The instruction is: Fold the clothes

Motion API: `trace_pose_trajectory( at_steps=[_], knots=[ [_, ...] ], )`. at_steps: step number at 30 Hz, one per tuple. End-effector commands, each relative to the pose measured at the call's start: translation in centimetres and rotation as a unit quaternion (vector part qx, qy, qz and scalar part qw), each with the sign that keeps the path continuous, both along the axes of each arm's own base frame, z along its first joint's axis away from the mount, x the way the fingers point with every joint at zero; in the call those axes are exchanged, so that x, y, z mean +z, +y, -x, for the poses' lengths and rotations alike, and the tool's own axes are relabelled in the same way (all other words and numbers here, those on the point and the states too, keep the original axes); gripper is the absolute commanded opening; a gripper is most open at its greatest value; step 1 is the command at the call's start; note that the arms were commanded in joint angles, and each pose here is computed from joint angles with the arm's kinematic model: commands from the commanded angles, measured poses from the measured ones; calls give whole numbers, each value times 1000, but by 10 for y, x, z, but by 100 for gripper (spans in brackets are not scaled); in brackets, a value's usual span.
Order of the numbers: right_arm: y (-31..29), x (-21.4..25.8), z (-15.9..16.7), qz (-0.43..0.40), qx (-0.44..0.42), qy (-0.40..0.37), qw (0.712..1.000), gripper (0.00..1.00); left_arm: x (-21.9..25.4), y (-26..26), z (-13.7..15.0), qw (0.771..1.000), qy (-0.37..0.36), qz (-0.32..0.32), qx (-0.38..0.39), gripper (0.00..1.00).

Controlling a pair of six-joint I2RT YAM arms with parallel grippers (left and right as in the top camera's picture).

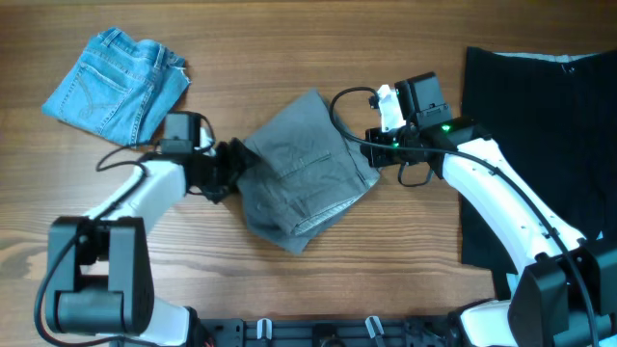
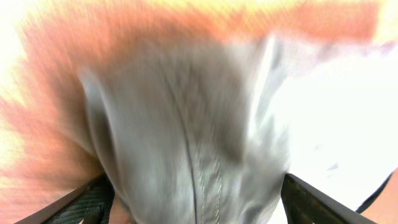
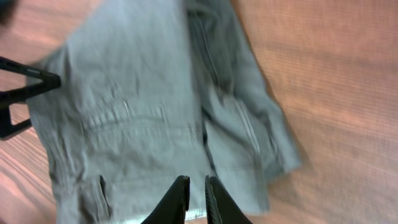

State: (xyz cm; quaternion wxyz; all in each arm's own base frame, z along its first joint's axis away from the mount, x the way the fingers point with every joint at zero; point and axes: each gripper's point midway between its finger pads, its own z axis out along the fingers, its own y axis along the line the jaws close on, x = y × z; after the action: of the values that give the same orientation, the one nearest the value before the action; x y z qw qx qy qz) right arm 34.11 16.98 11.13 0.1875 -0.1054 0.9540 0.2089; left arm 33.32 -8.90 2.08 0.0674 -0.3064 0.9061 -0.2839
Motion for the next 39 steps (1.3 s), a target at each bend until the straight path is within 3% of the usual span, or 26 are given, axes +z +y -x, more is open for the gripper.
trace_pose_trajectory(
  at_steps=[1, 5, 12, 20, 26, 31, 34, 37, 39],
  knots=[
    [13, -8, 6, -28, 28, 9, 999, 14, 29, -8, -22, 995, -63, 37, -66, 91],
    [18, -38, 14, -14, 37, 53, 998, 14, 29, -17, -4, 995, -24, 65, -75, 100],
    [17, -117, 34, 15, 17, 176, 984, 9, 16, -18, 55, 988, 85, 65, -110, 100],
    [12, -158, 48, 34, 13, 229, 973, 8, -12, -17, 85, 985, 137, 69, -75, 100],
    [11, -160, 49, 35, 14, 231, 972, 8, -39, -23, 90, 987, 136, 87, -10, 100],
    [11, -160, 49, 35, 14, 231, 972, 8, -41, -51, 82, 991, 99, 91, -27, 100],
    [11, -160, 49, 35, 13, 231, 972, 8, -45, -60, 71, 995, 78, 62, -16, 99],
    [11, -160, 51, 36, 13, 235, 971, 8, -48, -62, 63, 997, 66, 37, 6, 92],
    [10, -160, 53, 38, 13, 239, 970, 7, -46, -64, 57, 998, 48, 37, 5, 80]
  ],
)
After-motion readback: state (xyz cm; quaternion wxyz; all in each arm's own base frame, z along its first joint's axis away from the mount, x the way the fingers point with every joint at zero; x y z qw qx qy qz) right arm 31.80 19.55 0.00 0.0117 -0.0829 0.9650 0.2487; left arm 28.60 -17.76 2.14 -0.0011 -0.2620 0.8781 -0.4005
